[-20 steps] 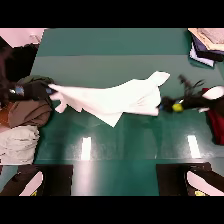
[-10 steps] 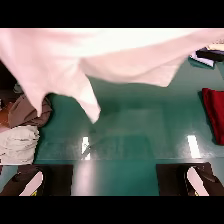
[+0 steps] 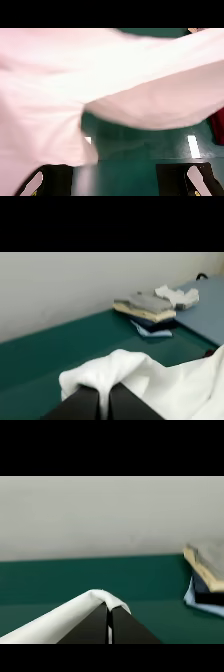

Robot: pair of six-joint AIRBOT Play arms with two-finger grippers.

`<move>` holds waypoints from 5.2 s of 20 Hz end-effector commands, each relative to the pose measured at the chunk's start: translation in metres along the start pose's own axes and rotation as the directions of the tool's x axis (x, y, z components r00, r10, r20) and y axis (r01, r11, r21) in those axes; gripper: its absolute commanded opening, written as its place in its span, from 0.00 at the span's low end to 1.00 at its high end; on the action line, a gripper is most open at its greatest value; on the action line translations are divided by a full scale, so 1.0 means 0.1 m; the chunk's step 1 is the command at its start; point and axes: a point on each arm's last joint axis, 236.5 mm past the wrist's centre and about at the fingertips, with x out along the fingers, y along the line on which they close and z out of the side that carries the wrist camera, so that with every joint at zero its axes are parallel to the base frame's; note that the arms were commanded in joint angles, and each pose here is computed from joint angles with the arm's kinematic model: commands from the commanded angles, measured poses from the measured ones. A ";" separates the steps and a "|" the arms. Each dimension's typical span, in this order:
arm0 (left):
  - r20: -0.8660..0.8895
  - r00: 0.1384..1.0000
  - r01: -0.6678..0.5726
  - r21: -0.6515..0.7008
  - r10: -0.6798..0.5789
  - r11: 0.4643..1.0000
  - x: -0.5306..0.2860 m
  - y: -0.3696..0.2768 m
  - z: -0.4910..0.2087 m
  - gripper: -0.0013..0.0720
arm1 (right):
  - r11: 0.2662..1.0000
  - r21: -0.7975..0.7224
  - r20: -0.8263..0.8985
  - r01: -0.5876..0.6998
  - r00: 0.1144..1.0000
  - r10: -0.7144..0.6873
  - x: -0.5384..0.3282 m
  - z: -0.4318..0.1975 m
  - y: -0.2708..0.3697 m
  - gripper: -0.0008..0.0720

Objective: Fold the shirts.

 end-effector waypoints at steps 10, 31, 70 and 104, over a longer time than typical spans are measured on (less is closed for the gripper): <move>-0.654 0.704 -0.304 -0.629 -0.276 0.716 1.86 2.01 -3.90 0.06 | 0.989 0.145 -0.894 0.035 0.434 0.116 2.40 -3.71 -0.37 0.03; -0.736 0.569 -0.420 -0.644 -0.366 0.640 1.61 0.90 -5.17 0.93 | 0.988 0.143 -0.771 0.066 0.633 0.069 2.25 -3.16 -0.59 0.60; -0.757 0.567 -0.170 -0.493 -0.324 0.853 1.82 0.83 -4.29 0.06 | 0.982 0.144 -0.988 0.125 0.081 0.134 0.97 -5.02 -0.63 0.72; -0.258 0.966 -0.006 -0.049 -0.007 0.999 1.20 0.64 -0.79 0.06 | 0.982 0.115 -0.161 -0.149 0.973 0.166 1.12 -1.14 -0.07 0.03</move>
